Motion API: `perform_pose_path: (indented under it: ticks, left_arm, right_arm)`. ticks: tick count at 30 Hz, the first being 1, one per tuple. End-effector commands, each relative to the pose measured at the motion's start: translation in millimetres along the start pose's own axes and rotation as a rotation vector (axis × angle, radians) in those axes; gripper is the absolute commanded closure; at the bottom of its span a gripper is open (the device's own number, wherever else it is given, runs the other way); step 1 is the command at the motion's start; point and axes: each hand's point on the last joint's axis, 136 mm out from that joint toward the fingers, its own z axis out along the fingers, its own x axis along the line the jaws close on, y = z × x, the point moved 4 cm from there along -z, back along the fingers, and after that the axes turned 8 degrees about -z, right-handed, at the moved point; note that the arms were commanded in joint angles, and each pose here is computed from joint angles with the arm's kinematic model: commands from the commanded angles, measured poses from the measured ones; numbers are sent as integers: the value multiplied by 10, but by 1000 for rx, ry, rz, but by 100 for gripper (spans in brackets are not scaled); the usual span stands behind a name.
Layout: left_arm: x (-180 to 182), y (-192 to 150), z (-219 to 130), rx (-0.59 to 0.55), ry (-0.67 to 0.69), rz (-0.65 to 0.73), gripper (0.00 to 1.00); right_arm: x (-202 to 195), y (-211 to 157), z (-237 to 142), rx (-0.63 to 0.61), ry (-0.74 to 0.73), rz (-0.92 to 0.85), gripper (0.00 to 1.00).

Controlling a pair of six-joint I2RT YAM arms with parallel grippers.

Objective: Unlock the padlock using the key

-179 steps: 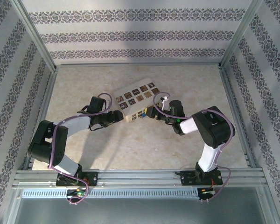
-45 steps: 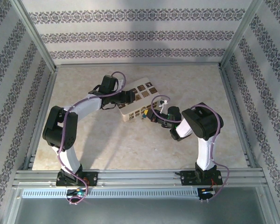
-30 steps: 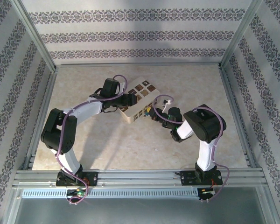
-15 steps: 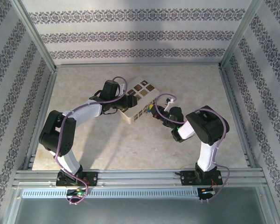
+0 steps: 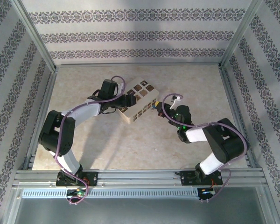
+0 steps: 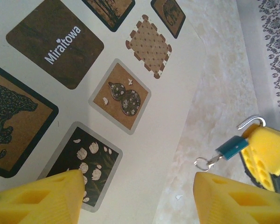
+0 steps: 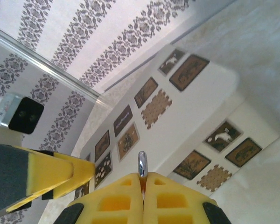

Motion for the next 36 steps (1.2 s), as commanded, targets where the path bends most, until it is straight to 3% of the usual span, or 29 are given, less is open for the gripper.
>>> perform_pose_path:
  ticks: [1,8,17,21,28,33,36]
  left_arm:
    - [76,-69,-141,32,46,-65,35]
    - [-88,18,-492,-69,22,-9,29]
    - [-50,-17,-975,-233,72,67,21]
    - [69,-66,-1233,-348,159,107,17]
    - [229,-148,-1783,-607,297,191,1]
    - [258,-181,-2064,-772,333,253,1]
    - [288,-195,-2139,-809,361,274,1]
  right_arm:
    - [-46,49,-88,6,-41,-50,100]
    - [58,170,-224,37,-73,-127,100]
    - [140,226,-385,120,-82,-186,100]
    - [208,212,-434,174,-42,-203,100]
    - [328,157,-547,315,-10,-222,100]
    - [400,151,-613,365,1,-217,100]
    - [428,142,-646,395,-1,-207,100]
